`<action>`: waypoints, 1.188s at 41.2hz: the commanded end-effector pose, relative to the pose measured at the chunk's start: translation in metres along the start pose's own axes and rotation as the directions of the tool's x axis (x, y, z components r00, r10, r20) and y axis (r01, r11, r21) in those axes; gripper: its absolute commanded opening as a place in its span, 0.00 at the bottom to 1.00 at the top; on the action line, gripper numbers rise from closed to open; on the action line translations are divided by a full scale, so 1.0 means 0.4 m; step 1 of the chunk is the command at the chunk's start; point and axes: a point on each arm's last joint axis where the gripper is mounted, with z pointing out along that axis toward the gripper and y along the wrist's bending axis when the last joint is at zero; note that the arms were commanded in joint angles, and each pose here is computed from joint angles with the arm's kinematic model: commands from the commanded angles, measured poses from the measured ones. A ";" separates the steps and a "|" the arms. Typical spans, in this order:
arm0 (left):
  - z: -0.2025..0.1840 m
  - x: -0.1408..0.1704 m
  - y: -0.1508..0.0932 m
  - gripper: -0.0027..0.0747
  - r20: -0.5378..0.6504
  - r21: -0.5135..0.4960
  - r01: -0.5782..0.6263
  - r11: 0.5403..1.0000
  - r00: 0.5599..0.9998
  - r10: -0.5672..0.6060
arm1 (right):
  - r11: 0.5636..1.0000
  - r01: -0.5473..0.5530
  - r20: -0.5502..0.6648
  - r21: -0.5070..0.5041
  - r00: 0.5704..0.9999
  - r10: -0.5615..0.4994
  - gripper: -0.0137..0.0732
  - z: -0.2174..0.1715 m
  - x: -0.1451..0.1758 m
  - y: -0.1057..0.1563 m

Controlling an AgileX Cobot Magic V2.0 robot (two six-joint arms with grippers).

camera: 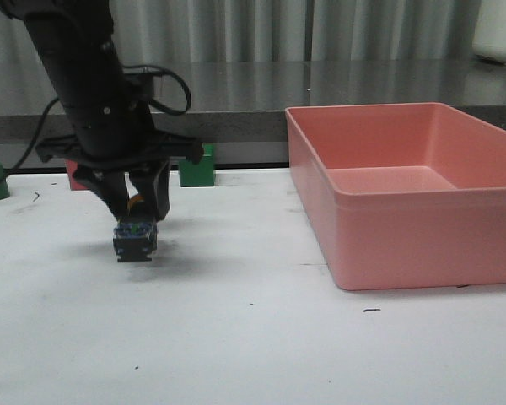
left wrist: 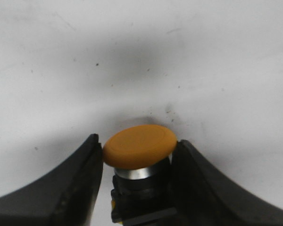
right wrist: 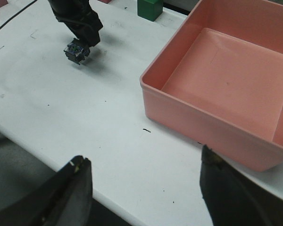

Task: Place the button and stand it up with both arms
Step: 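Lift the button with the left gripper and carry it toward the green cube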

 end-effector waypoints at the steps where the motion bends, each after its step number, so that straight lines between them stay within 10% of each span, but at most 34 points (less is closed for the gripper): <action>1: -0.134 -0.037 -0.021 0.30 0.176 0.040 -0.034 0.999 0.984 0.026 | 1.000 0.011 0.095 0.010 0.995 -0.012 0.74 -0.011 -0.032 -0.002; 24: -0.316 0.048 0.043 0.30 0.442 -0.015 -0.105 0.994 0.891 0.101 | 1.000 0.011 0.095 0.010 0.995 -0.012 0.74 -0.011 -0.032 -0.002; 49: -0.309 0.274 0.141 0.30 0.803 -0.047 -0.142 0.989 0.583 0.122 | 1.000 0.011 0.095 0.010 0.995 -0.012 0.74 -0.011 -0.032 -0.002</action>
